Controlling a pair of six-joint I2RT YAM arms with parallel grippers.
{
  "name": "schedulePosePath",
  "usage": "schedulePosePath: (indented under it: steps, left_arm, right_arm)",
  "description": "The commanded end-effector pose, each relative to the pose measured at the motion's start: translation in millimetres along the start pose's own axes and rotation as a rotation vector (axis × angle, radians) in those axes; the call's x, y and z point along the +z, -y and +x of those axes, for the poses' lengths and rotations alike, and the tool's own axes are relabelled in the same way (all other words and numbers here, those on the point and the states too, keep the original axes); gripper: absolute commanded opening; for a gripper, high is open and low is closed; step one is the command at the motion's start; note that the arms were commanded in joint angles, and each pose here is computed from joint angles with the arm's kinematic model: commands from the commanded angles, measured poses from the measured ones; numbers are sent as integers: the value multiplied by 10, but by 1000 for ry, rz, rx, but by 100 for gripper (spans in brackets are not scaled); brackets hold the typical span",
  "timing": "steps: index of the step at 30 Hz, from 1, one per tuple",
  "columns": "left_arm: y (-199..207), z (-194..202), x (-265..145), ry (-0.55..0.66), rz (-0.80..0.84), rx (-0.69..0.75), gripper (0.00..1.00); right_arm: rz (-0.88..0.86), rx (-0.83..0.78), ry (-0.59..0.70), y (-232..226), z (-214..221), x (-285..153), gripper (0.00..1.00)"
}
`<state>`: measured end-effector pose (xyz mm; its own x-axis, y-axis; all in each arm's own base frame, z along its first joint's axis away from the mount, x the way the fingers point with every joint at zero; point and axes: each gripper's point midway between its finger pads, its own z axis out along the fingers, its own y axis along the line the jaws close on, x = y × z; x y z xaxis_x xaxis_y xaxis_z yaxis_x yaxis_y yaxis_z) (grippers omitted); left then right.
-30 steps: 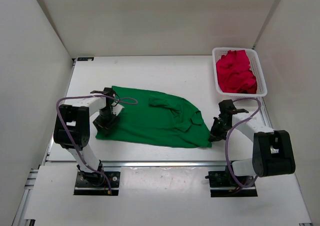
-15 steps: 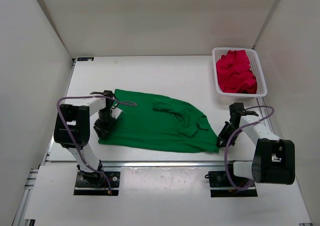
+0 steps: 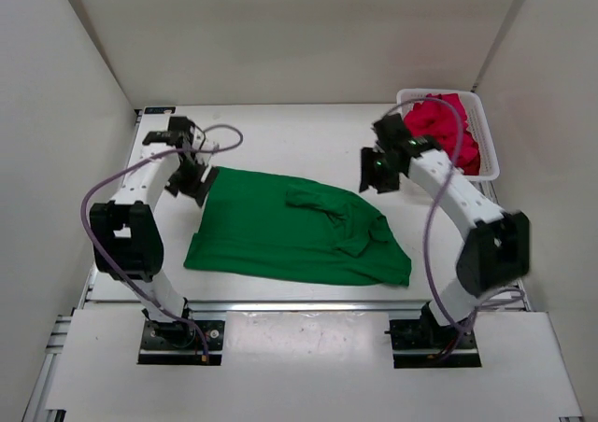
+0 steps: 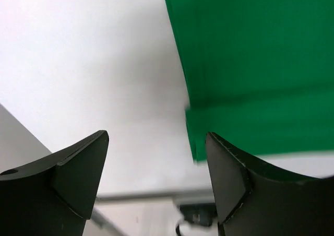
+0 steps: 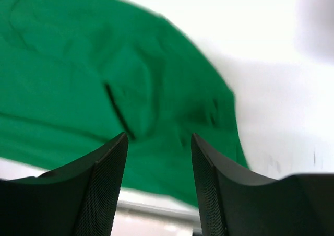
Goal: Fold and stack the t-shirts
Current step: Grap the side of the flattened tshirt furthest away from the robot with both arms
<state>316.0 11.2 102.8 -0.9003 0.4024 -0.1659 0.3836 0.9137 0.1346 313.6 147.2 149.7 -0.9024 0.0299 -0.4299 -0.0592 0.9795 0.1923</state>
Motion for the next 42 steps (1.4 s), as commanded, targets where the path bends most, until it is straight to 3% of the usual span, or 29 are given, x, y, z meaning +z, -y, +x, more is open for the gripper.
schedulePosePath:
  steps: [1, 4, 5, 11, 20, 23, 27, 30, 32, 33, 36, 42]
  left_arm:
    - [-82, -760, -81, 205, 1, -60, 85]
    - [-140, -1183, 241, 225, 37, -123, 86]
    - [-213, -1370, 180, 268, 35, -150, 85]
    - [-372, -1810, 622, 263, 1, -168, 87]
    - [-338, -2017, 909, 263, 17, -181, 88]
    - [-212, -1949, 1034, 229, 60, -170, 83]
    - [-76, -1807, 1109, 177, 122, -142, 62]
    - [-15, -1766, 1086, 171, 153, -126, 31]
    - [-64, -1713, 1048, 157, 125, -130, 8]
    - [-67, -1715, 1053, 159, 120, -125, 2]
    - [-43, -1684, 1013, 150, 121, -109, 0]
    - [-112, -1630, 781, 180, 99, -88, 0]
  right_arm:
    - [-14, -216, -61, -279, -114, 369, 57]
    - [-26, -251, -80, -485, -324, 687, 59]
    - [-50, -241, -78, -556, -357, 708, 60]
    - [-86, -197, -159, -613, -334, 1058, 64]
    - [-69, -165, -254, -457, 49, 1057, 63]
    - [-73, -165, -285, -464, 159, 1095, 60]
    - [-103, -161, -306, -536, 205, 1126, 60]
    - [-104, -142, -311, -529, 189, 1161, 57]
    - [-108, -119, -314, -504, 147, 1198, 40]
    - [-109, -112, -319, -503, 140, 1200, 36]
    - [-103, -85, -324, -433, 149, 1198, 1]
    - [-84, -67, -252, -270, -24, 941, 0]
